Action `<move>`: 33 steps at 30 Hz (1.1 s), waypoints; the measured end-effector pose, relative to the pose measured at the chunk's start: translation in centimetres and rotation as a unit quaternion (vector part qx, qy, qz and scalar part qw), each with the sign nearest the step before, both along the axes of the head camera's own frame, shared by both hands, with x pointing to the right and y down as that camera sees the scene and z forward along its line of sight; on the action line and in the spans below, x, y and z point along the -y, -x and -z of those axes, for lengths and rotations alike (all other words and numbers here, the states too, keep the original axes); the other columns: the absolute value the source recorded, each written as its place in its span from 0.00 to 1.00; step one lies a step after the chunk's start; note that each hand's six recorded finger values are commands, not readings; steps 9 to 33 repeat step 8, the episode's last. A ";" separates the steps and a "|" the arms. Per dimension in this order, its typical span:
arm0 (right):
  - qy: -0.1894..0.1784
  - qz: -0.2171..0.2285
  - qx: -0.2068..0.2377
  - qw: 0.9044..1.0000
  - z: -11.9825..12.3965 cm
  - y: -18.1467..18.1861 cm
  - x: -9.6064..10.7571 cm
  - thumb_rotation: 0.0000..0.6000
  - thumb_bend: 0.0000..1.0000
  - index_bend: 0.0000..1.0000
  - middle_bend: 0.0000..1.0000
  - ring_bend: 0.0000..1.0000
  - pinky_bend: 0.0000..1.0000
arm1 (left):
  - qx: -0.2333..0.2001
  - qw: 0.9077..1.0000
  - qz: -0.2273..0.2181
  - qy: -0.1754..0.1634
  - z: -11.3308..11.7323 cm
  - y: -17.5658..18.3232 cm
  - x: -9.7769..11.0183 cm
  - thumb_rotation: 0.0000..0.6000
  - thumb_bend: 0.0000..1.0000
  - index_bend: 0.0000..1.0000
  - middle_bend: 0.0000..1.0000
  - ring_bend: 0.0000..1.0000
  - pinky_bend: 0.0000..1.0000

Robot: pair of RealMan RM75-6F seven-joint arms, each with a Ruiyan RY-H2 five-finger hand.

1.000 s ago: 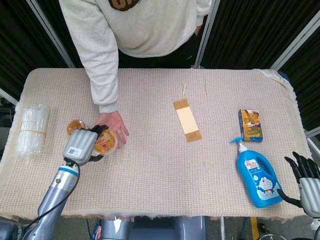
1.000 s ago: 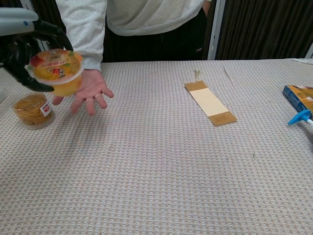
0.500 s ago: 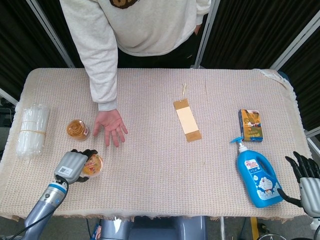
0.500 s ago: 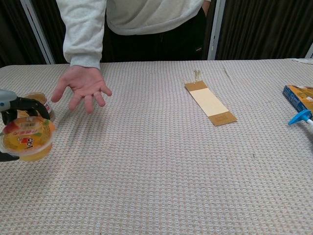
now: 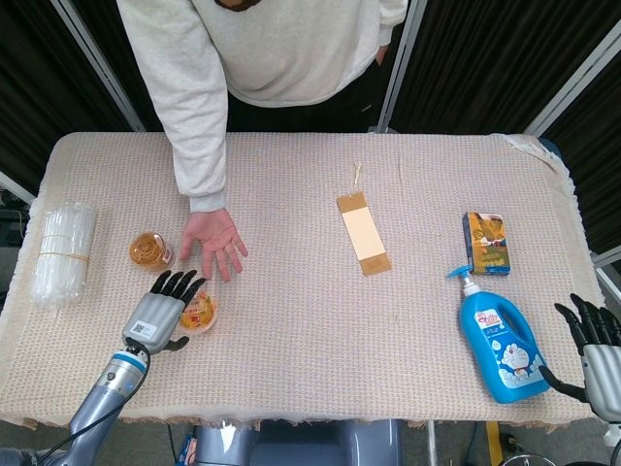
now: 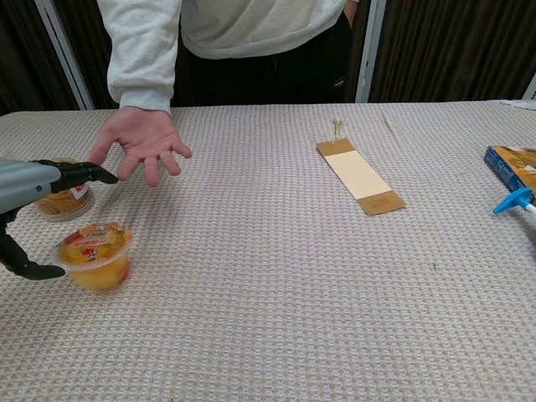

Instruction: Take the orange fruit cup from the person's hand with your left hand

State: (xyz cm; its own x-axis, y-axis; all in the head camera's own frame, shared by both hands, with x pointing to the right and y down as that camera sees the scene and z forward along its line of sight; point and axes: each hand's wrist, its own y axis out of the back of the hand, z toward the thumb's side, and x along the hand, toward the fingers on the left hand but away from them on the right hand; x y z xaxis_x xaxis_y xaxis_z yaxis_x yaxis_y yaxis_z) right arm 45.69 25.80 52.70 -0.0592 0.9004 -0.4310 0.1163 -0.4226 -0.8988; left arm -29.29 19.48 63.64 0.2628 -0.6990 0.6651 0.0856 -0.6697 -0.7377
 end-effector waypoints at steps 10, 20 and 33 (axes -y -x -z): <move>0.000 0.002 -0.001 1.000 0.0 0.1 0.0 1.00 0.11 0.12 0.00 0.00 0.00 | -0.016 0.998 0.034 -0.056 3.9 3.9 -0.7 1.00 0.19 0.01 0.00 0.00 0.00; 0.000 0.002 -0.001 1.000 0.0 0.1 0.0 1.00 0.11 0.12 0.00 0.00 0.00 | -0.016 0.998 0.034 -0.056 3.9 3.9 -0.7 1.00 0.19 0.01 0.00 0.00 0.00; 0.000 0.002 -0.001 1.000 0.0 0.1 0.0 1.00 0.11 0.12 0.00 0.00 0.00 | -0.016 0.998 0.034 -0.056 3.9 3.9 -0.7 1.00 0.19 0.01 0.00 0.00 0.00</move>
